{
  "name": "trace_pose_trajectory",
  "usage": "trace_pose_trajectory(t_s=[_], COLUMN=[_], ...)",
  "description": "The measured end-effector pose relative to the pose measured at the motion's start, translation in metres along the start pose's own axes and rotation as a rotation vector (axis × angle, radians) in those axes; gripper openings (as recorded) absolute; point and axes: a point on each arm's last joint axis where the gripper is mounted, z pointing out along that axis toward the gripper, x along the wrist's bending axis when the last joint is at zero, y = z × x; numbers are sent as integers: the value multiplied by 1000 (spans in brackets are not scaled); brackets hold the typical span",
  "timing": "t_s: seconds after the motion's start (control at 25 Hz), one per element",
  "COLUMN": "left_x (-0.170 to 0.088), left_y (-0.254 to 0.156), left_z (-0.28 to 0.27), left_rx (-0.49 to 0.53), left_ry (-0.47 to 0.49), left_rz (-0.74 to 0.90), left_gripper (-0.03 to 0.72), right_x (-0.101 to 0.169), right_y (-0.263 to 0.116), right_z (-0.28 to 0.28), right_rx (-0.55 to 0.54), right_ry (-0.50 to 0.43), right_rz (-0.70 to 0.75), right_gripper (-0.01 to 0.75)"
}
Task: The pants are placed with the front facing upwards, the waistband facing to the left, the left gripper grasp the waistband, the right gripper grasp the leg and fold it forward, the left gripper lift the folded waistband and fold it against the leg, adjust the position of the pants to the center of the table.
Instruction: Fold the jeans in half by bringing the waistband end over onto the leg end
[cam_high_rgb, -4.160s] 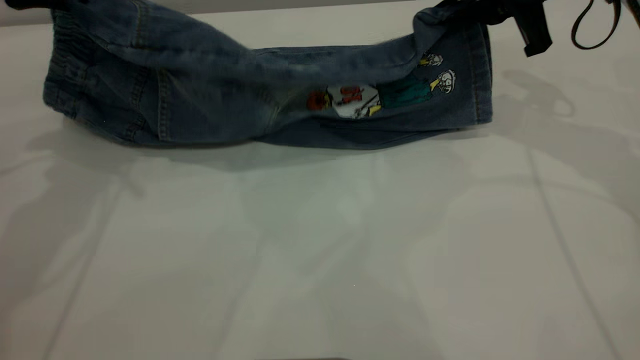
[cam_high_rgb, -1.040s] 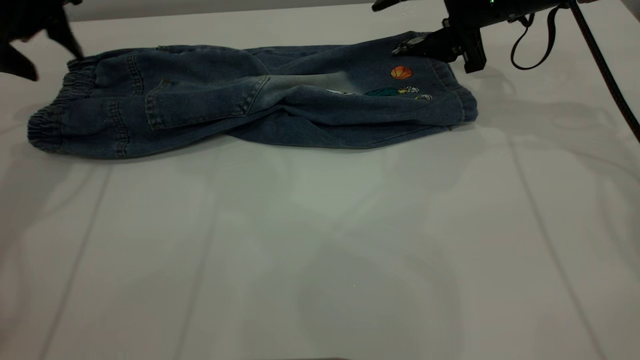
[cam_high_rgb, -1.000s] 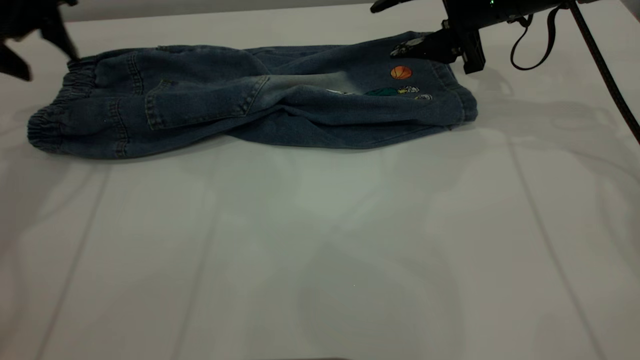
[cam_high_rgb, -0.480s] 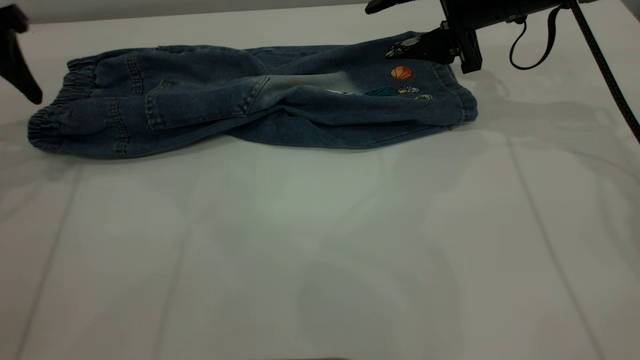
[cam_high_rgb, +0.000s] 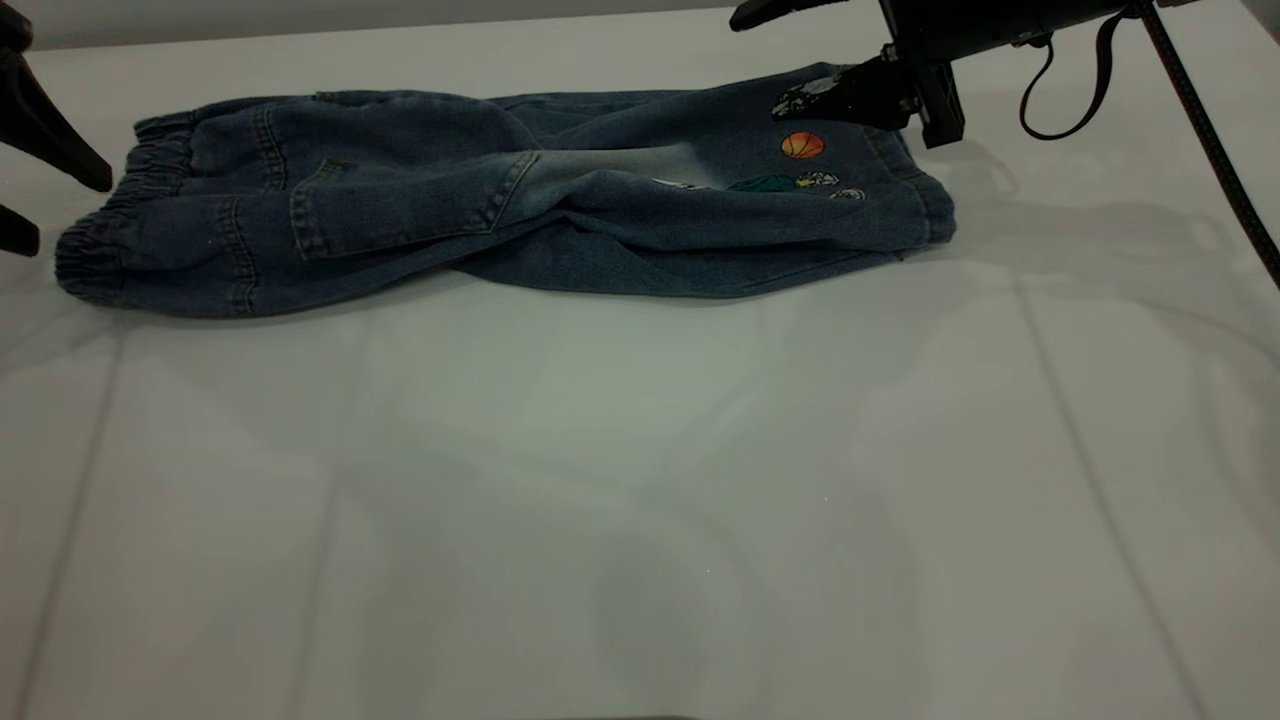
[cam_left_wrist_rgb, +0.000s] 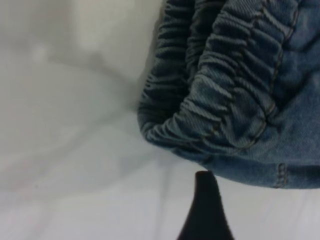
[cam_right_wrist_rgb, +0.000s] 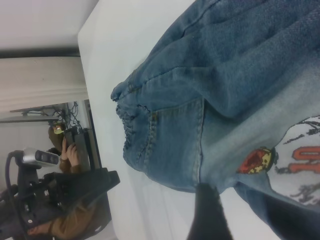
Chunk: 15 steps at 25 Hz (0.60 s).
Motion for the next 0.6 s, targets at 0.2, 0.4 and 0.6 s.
trace_pose_trajectory(t_s=[0.2, 0.4, 0.6], left_x=[2, 11, 20], left_y=[0, -6, -8], left_z=[2, 21, 37], left_rx=[3, 50, 55], left_ry=[3, 17, 33], left_rz=[-34, -131, -164], left_gripper=[552, 557, 557], right_x=[0, -1, -1], right_y=[0, -2, -3], right_z=[0, 0, 0], right_rx=[2, 21, 36], right_ry=[0, -12, -6], right_rz=[-1, -18, -23], right_gripper=[417, 417, 417])
